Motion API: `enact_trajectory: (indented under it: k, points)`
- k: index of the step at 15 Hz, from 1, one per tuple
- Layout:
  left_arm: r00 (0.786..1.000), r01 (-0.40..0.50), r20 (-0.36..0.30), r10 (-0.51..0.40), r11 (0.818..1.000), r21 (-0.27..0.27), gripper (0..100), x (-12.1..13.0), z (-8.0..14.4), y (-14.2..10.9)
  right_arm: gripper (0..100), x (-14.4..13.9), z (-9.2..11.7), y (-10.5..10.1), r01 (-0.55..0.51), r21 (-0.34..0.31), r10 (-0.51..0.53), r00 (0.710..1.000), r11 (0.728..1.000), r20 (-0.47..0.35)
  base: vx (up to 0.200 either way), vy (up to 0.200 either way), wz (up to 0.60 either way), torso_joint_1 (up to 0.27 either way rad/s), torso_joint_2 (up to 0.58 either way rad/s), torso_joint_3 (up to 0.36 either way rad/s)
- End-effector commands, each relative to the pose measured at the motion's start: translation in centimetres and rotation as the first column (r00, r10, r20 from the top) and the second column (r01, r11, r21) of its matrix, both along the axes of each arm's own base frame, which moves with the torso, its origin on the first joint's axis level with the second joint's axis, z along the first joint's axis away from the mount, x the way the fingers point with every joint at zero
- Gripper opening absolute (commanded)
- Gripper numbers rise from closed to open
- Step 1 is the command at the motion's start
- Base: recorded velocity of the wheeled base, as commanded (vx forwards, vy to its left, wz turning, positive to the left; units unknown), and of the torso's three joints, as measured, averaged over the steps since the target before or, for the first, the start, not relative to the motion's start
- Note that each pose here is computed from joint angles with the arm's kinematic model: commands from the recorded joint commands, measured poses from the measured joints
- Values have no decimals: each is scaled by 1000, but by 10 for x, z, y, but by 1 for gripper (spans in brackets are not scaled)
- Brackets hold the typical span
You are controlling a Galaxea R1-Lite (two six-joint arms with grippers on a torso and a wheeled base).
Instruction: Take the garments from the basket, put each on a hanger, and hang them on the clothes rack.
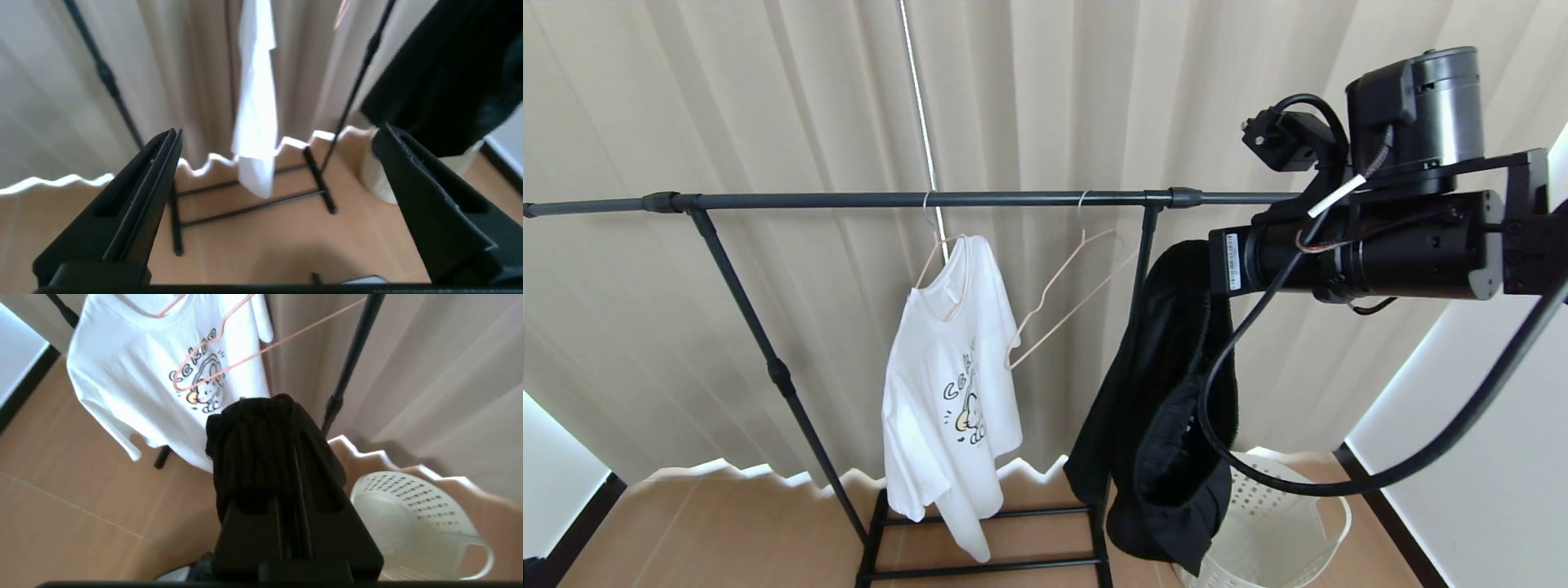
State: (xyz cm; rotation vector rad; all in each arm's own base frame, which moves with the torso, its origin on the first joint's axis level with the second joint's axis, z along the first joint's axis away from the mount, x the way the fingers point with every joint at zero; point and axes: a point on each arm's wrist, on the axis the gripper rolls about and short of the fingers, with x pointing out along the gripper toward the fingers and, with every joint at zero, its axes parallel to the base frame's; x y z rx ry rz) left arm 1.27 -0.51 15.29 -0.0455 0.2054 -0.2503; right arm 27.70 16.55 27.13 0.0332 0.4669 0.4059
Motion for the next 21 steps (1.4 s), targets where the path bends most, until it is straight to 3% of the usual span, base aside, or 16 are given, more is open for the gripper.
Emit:
enact_trajectory:
  k: [1,3,4,5,8,13,21]
  points:
    - [935,199,-240,-262,945,-258,100,76,60,-33,0,9,-5,8,0,-3,0,1000,1000,-15,0,0,0,0,0,0]
    - [889,202,-330,-317,919,-339,100,109,72,-59,0,7,-1,6,0,3,0,1000,1000,-5,0,0,0,0,0,0]
    - [852,195,-416,-319,929,-314,100,142,71,-83,0,5,4,4,1,11,-1,1000,1000,8,0,0,0,0,0,0]
    - [829,196,-462,-315,937,-289,100,160,67,-99,0,4,6,5,0,15,0,1000,1000,15,0,0,0,0,0,0]
    - [782,205,-548,-296,953,-222,100,205,55,-148,0,7,9,6,1,19,-2,1000,1000,30,0,0,0,0,0,0]
    - [747,272,-584,-319,947,-169,100,238,31,-217,0,10,10,8,-1,25,0,999,1000,47,0,0,0,0,0,0]
    - [709,273,-625,-327,944,-185,100,251,7,-251,0,13,3,12,-10,7,10,999,1000,36,0,0,0,0,0,0]
